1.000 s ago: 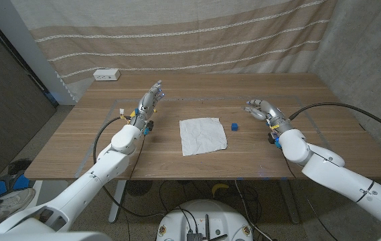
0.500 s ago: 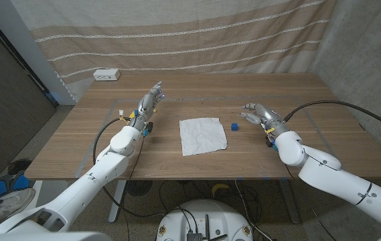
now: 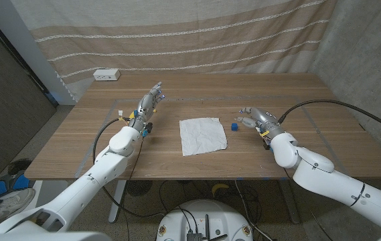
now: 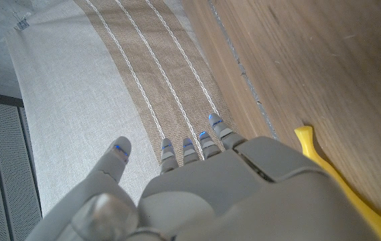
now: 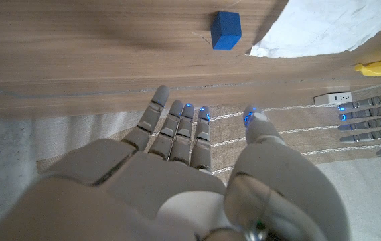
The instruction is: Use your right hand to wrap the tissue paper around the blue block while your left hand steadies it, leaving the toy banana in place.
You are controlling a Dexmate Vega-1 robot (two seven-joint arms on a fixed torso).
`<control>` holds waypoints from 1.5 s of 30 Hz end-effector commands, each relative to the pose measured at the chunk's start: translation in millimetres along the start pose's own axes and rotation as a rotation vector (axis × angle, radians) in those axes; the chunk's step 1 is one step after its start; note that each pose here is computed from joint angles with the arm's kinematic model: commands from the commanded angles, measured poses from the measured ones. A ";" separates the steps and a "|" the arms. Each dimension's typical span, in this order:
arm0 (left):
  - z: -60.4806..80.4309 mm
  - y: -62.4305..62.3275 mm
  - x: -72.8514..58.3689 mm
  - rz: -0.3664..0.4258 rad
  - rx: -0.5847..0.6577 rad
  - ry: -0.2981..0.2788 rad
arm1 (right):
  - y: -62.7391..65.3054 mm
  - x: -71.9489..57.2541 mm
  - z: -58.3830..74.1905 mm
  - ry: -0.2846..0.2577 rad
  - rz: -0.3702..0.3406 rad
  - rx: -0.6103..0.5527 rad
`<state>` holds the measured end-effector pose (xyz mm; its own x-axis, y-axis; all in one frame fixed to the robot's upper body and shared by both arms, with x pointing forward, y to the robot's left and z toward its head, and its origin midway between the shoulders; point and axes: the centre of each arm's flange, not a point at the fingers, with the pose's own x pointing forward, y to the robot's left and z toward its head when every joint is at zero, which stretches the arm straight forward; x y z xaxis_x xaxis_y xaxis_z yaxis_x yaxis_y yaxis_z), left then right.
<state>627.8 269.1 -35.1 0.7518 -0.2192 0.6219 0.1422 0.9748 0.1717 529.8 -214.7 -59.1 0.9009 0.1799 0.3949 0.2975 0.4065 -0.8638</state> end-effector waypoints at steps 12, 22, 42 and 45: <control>-1.9 6.1 -3.8 0.000 0.001 0.007 | 12.6 11.5 13.7 0.053 0.016 -0.164; -1.5 6.6 -2.2 -0.001 0.002 0.010 | 17.8 19.4 13.5 0.100 0.020 -0.191; -3.7 6.1 0.4 0.001 -0.006 0.027 | 28.1 24.2 12.0 0.118 0.060 -0.216; -3.5 5.9 0.5 -0.003 -0.001 0.026 | 28.3 26.0 11.4 0.116 0.065 -0.211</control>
<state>630.0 275.8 -35.8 0.7635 -0.2187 0.6076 0.1423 0.9748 0.1720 553.2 -190.6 -68.3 0.9409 0.0858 0.3277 0.3053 0.2047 -0.9300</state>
